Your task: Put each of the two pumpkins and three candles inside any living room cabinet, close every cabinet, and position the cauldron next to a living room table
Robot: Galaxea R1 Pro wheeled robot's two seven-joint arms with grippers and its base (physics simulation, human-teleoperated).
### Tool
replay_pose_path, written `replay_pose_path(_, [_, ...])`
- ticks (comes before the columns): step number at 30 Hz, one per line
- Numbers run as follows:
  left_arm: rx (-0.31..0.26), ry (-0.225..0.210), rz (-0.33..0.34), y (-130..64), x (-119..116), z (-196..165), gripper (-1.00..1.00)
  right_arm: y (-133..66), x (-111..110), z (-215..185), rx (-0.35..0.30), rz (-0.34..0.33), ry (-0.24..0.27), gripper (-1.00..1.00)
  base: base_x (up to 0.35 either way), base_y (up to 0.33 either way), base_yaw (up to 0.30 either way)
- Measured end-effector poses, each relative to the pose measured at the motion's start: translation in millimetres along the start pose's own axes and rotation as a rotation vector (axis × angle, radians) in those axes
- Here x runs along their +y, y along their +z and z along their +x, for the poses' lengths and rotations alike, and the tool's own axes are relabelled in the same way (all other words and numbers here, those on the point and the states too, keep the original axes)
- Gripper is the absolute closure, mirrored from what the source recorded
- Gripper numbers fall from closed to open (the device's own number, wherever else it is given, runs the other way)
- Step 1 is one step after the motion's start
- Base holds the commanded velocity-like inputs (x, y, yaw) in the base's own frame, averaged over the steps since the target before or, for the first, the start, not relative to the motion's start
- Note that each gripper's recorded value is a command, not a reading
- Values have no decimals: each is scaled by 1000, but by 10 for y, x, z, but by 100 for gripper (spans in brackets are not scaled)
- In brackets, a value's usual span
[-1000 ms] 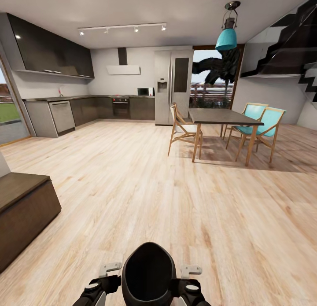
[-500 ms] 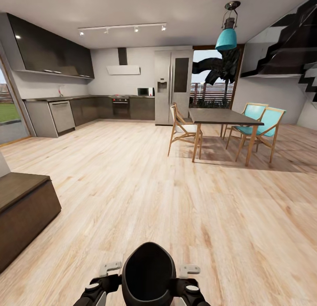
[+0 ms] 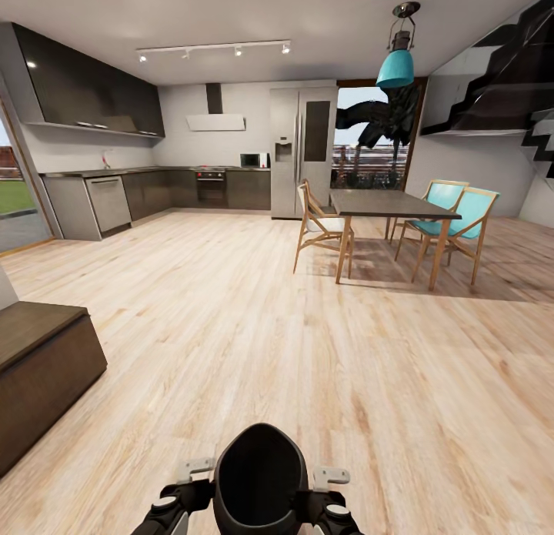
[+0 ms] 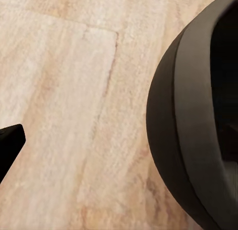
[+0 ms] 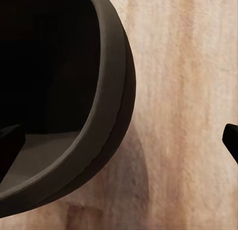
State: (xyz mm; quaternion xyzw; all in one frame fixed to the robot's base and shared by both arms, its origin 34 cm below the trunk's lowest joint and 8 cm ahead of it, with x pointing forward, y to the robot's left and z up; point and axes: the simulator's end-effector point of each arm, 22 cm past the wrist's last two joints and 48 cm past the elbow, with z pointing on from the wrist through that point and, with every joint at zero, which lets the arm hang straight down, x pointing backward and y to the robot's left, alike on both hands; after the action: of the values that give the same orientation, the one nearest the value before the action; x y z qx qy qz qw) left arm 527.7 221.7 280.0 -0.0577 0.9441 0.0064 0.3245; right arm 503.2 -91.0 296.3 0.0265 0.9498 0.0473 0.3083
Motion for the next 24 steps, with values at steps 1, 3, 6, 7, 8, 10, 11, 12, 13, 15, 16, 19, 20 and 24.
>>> replay_pose_path(1, [0,1,1,0,-3,0,-100,0,0,1,0,0,0,-100,0,0,0])
replay_pose_path(3, [1,0,2,0,-9,3,-100,0,-1,2,0,0,0,-100,0,0,0])
replay_pose_path(6, [1,-1,3,-1,-20,7,-100,1,-2,5,1,0,0,-100,0,0,0])
replay_pose_path(7, [2,-1,5,-3,-35,8,-100,1,-2,3,0,1,0,-100,0,0,0])
replay_pose_path(8, [2,-2,7,-4,-47,11,-100,1,-3,-1,-2,1,1,-100,0,0,0])
replay_pose_path(10, [2,-2,8,-6,-60,14,-100,2,-3,-4,-4,1,2,-100,0,0,0])
replay_pose_path(11, [2,-3,9,-6,-64,16,-100,2,-3,-6,-5,1,2,-100,0,0,0])
replay_pose_path(12, [6,-3,9,3,-64,35,-100,12,-5,12,-1,1,2,-100,0,0,0])
replay_pose_path(13, [10,-3,8,13,-64,53,-100,21,-7,30,3,1,3,-100,0,0,0])
replay_pose_path(15, [18,-2,8,31,-61,92,-100,40,-12,64,11,2,3,-100,0,0,0])
replay_pose_path(16, [22,-2,7,40,-60,112,-100,49,-14,83,15,2,4,-100,0,0,0])
replay_pose_path(19, [23,-2,7,40,-61,112,-100,49,-14,83,15,2,4,-100,0,0,0])
replay_pose_path(20, [23,-2,7,40,-61,112,-100,49,-14,83,15,2,4,-100,0,0,0])
replay_pose_path(24, [23,4,19,36,-113,115,-100,49,-14,83,15,2,4,-100,0,0,0])
